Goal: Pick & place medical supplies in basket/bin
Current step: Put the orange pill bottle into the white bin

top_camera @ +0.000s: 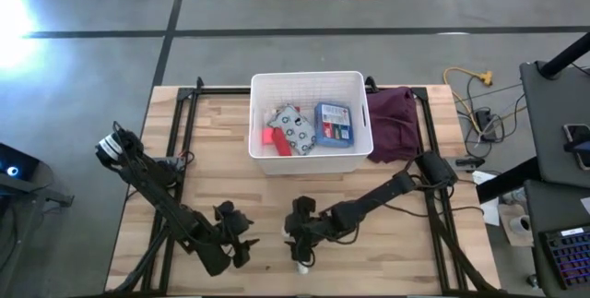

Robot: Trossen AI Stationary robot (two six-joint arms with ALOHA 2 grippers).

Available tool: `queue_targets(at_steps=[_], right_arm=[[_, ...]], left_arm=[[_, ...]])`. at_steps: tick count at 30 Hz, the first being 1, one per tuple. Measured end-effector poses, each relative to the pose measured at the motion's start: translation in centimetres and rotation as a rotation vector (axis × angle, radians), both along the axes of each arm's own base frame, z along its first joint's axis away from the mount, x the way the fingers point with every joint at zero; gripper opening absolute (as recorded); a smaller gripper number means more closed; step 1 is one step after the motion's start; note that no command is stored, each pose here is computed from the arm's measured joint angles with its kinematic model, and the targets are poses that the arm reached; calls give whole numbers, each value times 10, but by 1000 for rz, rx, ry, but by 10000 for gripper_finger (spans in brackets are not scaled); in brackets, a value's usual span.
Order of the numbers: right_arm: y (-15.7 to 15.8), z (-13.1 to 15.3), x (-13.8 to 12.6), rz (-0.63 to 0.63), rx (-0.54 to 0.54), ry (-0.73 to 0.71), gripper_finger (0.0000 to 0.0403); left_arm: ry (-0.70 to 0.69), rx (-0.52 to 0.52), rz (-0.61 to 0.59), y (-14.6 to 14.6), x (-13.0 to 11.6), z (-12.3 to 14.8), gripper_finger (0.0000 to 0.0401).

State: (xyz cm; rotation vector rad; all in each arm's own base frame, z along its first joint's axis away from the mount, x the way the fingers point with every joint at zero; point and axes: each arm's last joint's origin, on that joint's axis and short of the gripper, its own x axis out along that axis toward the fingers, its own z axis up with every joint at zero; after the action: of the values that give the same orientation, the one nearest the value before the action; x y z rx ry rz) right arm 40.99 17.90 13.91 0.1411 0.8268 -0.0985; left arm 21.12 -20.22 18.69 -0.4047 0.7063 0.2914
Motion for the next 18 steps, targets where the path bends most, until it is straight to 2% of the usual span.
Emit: queue_targets(at_steps=[13, 18], right_arm=[[-4, -9, -3, -12, 1, -14, 367], [-5, -8, -1, -15, 6, -25, 337]], left_arm=[[-33, -23, 35, -2, 3, 6, 262], [-34, -24, 36, -2, 3, 6, 262]])
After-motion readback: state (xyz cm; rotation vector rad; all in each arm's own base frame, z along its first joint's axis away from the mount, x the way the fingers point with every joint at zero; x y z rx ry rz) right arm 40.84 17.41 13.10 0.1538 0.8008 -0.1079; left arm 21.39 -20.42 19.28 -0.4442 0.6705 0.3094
